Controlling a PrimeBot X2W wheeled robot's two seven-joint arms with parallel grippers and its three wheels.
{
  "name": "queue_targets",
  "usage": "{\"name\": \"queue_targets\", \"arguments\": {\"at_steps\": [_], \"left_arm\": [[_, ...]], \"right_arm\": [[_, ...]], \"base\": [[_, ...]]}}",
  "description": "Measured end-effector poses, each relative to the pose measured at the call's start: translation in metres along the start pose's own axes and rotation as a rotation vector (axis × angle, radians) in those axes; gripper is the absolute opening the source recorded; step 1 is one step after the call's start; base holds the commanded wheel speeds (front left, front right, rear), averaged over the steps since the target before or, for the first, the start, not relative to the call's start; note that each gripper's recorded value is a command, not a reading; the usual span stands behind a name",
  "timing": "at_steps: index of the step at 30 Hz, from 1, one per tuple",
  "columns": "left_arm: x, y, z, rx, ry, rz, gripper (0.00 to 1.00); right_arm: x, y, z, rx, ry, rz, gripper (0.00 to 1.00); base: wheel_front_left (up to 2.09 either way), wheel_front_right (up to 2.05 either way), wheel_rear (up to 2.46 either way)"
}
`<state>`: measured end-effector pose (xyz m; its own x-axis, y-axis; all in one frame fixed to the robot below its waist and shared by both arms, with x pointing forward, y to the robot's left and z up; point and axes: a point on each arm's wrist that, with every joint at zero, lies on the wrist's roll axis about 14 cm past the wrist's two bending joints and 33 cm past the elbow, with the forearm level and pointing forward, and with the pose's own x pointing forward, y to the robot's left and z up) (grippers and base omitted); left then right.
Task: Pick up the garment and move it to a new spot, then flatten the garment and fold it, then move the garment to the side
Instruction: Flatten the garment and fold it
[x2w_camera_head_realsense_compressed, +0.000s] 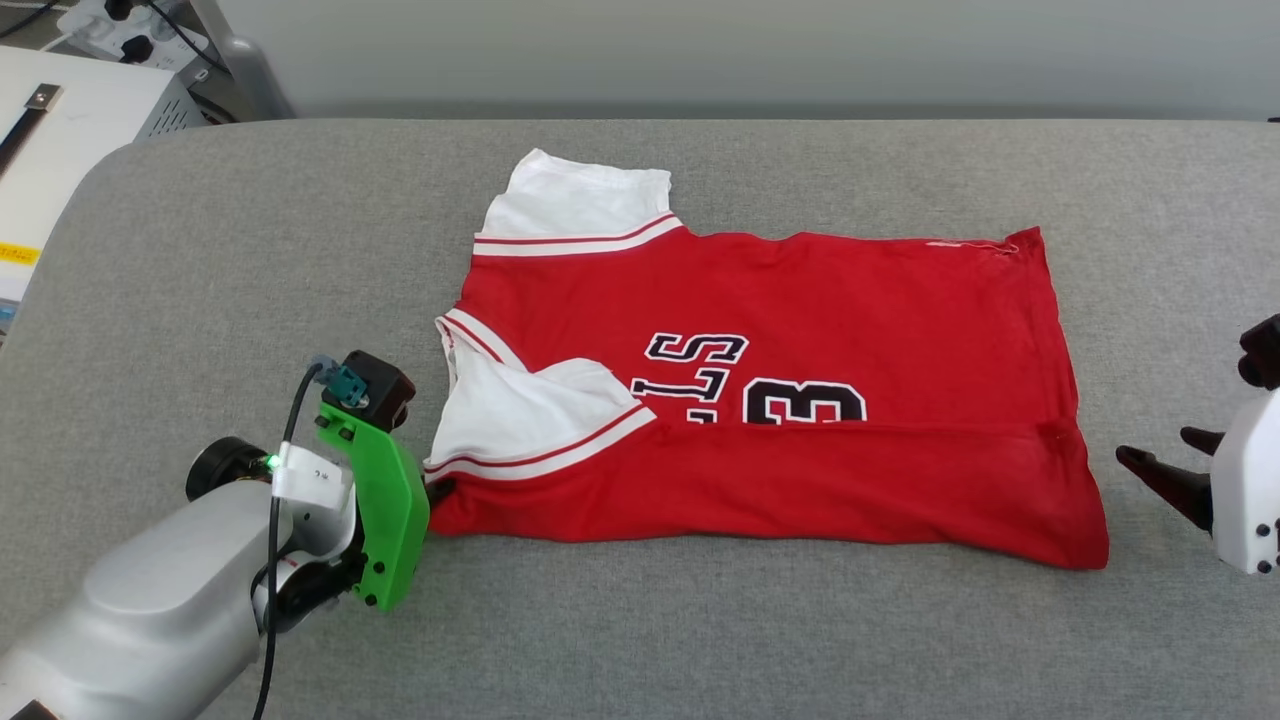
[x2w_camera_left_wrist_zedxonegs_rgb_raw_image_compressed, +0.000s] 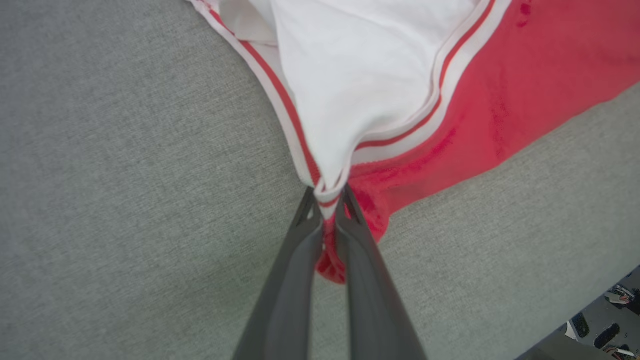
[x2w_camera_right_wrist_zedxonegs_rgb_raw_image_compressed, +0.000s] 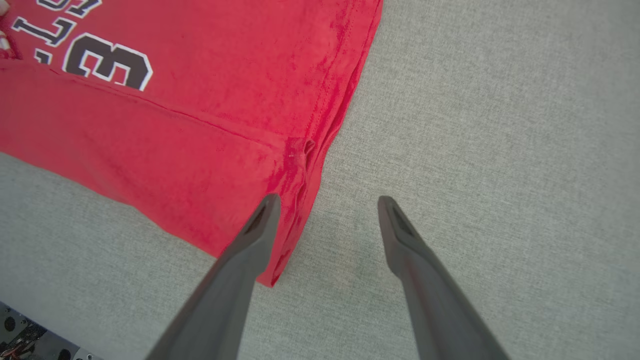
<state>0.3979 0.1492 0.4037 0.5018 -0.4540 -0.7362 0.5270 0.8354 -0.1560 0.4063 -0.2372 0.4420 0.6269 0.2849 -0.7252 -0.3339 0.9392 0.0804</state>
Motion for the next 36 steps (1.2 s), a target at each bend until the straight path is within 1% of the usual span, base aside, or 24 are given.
{"name": "queue_targets", "arguments": {"at_steps": [5,9,13,17,18,19,20,27,32,36], "left_arm": [[0.002,-0.003,-0.002,-0.003,-0.004,-0.011,0.00],[0.004,-0.001,-0.005,0.006,-0.003,-0.008,0.00],[0.006,0.002,-0.010,-0.009,0.004,-0.004,0.00],[0.008,0.005,-0.013,-0.019,0.006,0.001,0.00],[0.008,0.006,-0.014,-0.020,0.008,0.003,0.00],[0.008,0.006,-0.015,-0.020,0.009,0.004,0.00],[0.007,0.004,-0.019,-0.024,0.010,0.005,0.00],[-0.002,0.000,-0.023,-0.024,-0.025,0.016,0.00],[-0.016,-0.007,-0.022,-0.011,-0.059,0.022,0.00],[-0.026,-0.015,-0.027,-0.006,-0.073,0.024,0.00]], "right_arm": [[0.020,0.012,-0.022,0.064,0.071,0.033,1.00],[0.035,0.018,-0.043,0.100,0.141,0.042,1.00],[0.048,0.022,-0.061,0.134,0.193,0.046,1.00],[0.053,0.024,-0.075,0.127,0.241,0.047,1.00],[0.054,0.024,-0.075,0.133,0.239,0.048,0.98],[0.054,0.025,-0.075,0.137,0.233,0.048,0.46],[0.052,0.024,-0.073,0.138,0.202,0.043,0.00],[0.040,0.030,-0.048,0.144,0.061,0.055,0.00],[0.019,0.032,-0.039,0.141,-0.017,0.066,0.00],[0.002,0.032,-0.037,0.132,-0.048,0.069,0.00]], "base": [[0.00,0.00,0.00],[0.00,0.00,0.00],[0.00,0.00,0.00],[0.00,0.00,0.00],[0.00,0.00,0.00],[0.00,0.00,0.00],[0.00,0.00,0.00],[0.00,0.00,0.00],[0.00,0.00,0.00],[0.00,0.00,0.00]]}}
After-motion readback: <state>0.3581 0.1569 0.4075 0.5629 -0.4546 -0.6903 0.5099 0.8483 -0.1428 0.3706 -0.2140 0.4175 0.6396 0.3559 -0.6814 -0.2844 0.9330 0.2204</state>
